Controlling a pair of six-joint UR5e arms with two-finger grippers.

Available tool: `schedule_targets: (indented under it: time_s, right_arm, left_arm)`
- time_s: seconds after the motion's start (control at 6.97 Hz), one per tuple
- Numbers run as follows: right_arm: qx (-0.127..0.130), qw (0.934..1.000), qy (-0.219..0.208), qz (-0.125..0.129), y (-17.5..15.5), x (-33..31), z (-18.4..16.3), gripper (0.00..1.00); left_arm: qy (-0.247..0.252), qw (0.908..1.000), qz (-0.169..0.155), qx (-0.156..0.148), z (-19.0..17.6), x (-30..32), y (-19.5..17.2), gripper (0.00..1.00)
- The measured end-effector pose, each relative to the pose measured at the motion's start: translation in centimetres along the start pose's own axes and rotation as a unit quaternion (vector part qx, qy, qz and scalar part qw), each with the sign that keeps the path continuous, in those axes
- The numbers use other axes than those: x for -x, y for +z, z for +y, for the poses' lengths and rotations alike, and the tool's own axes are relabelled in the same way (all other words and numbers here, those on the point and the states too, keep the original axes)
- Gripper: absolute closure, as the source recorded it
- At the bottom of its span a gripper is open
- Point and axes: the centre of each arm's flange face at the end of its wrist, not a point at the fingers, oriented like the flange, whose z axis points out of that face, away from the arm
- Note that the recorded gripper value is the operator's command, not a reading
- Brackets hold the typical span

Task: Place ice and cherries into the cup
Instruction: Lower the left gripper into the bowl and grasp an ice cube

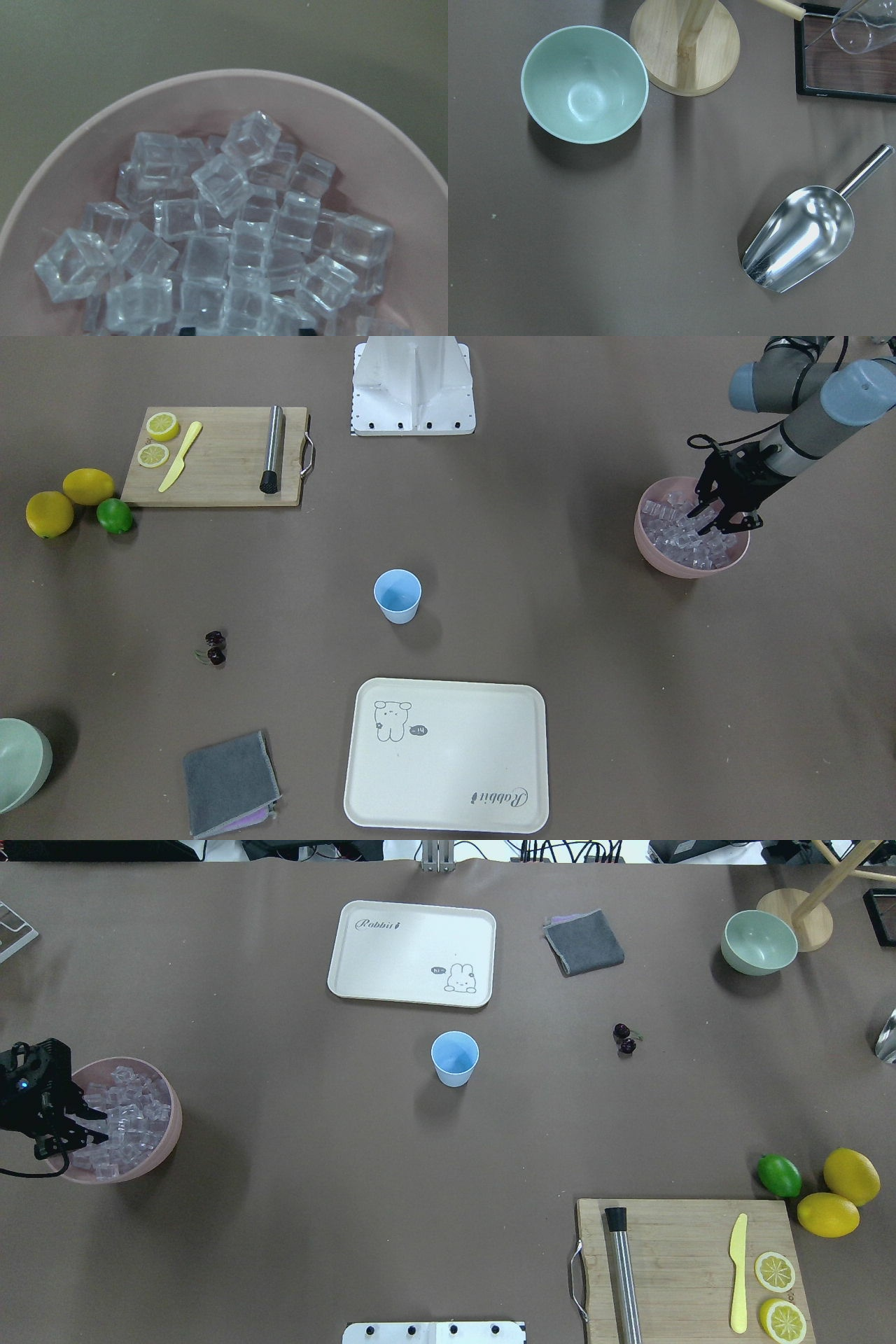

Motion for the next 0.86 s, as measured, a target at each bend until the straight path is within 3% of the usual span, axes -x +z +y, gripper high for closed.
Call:
schedule_targets:
  time_s: [0.57,0.86]
  right_arm:
    - [-0.001,1.0000,-0.001,-0.001,-0.1,0.2,-0.2,0.00]
    - [-0.001,1.0000,-0.001,-0.003,-0.2,0.3,-0.2,0.00]
  left_arm:
    - [-0.004,0.9998,0.006,-0.017,-1.4,0.2,-1.5,1.00]
    - [-0.025,0.9988,0.001,-0.042,-5.1,1.5,-2.2,1.00]
